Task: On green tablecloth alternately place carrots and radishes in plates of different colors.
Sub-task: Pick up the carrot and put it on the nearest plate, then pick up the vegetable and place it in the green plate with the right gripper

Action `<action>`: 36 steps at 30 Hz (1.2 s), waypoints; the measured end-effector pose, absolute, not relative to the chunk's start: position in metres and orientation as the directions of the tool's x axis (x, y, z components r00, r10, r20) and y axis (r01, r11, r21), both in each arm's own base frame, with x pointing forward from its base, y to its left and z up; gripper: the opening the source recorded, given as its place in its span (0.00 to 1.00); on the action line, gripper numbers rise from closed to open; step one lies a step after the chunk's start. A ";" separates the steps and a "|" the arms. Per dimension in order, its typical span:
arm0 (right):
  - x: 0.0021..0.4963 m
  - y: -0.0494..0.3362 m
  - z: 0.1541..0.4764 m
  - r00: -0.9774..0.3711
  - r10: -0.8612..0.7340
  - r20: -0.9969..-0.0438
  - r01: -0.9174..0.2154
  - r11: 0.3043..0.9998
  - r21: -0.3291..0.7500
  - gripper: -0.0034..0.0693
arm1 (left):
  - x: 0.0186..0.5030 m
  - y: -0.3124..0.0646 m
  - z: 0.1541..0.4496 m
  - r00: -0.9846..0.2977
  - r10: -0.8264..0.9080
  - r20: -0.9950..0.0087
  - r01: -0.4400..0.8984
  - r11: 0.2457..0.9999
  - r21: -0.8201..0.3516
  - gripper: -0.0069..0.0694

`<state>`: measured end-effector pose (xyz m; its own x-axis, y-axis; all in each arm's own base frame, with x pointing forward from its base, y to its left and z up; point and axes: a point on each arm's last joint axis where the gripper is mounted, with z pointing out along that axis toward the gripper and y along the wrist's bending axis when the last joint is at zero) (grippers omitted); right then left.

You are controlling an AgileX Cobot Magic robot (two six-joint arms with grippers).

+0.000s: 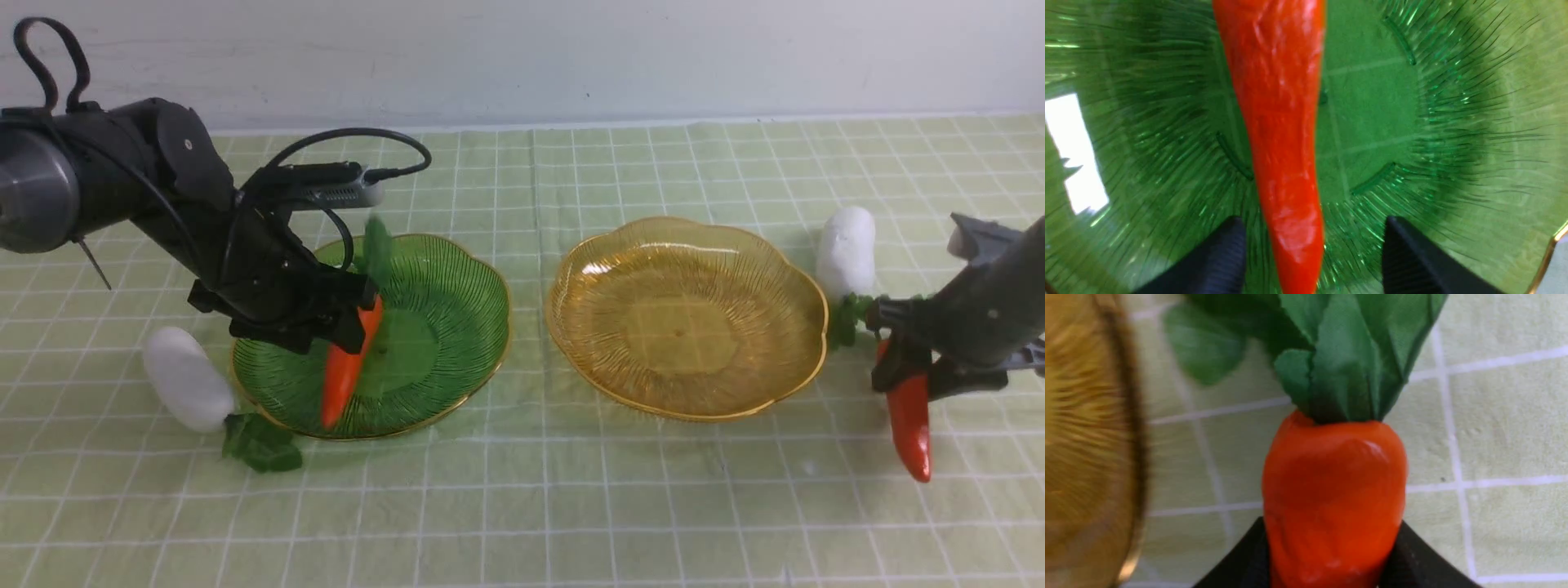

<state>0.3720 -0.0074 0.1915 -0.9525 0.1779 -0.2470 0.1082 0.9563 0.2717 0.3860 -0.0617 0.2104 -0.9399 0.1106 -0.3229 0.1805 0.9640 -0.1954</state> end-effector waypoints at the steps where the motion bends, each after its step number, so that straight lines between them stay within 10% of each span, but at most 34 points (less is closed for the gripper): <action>1: 0.372 -0.003 0.206 -0.942 0.172 -0.288 0.086 0.953 0.290 0.45 | 0.386 -0.062 0.210 -0.940 0.111 -0.323 0.181 0.964 -0.195 0.74; 7: 0.369 0.059 0.270 -0.878 0.077 -0.473 -0.139 0.903 0.406 0.45 | 0.387 -0.063 0.223 -0.949 0.088 -0.302 0.157 0.964 -0.215 0.83; 13: 0.379 0.179 0.274 -0.843 -0.124 -0.524 -0.403 0.790 0.462 0.45 | 0.370 -0.043 0.263 -0.963 0.057 -0.264 0.119 0.967 -0.225 0.20; 16: 0.392 0.226 0.262 -0.851 -0.137 -0.507 -0.420 0.758 0.500 0.45 | 0.358 -0.021 0.280 -0.959 0.002 -0.283 0.069 0.972 -0.227 0.10; 26: 0.432 0.298 0.208 -0.894 -0.134 -0.428 -0.384 0.722 0.576 0.46 | 0.305 0.050 0.280 -0.929 -0.267 -0.256 -0.189 0.938 -0.292 0.08; 36: 0.442 0.305 0.210 -0.890 -0.192 -0.413 -0.415 0.714 0.563 0.82 | 0.297 0.066 0.267 -0.894 -0.367 -0.256 -0.271 0.899 -0.344 0.09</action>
<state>0.4419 0.3054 0.2101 -0.8904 -0.1924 -0.4125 -0.4153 0.7143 0.5633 0.2968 0.0656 0.2670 -0.8942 -0.3674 -0.2558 -0.2712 0.8991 -0.3436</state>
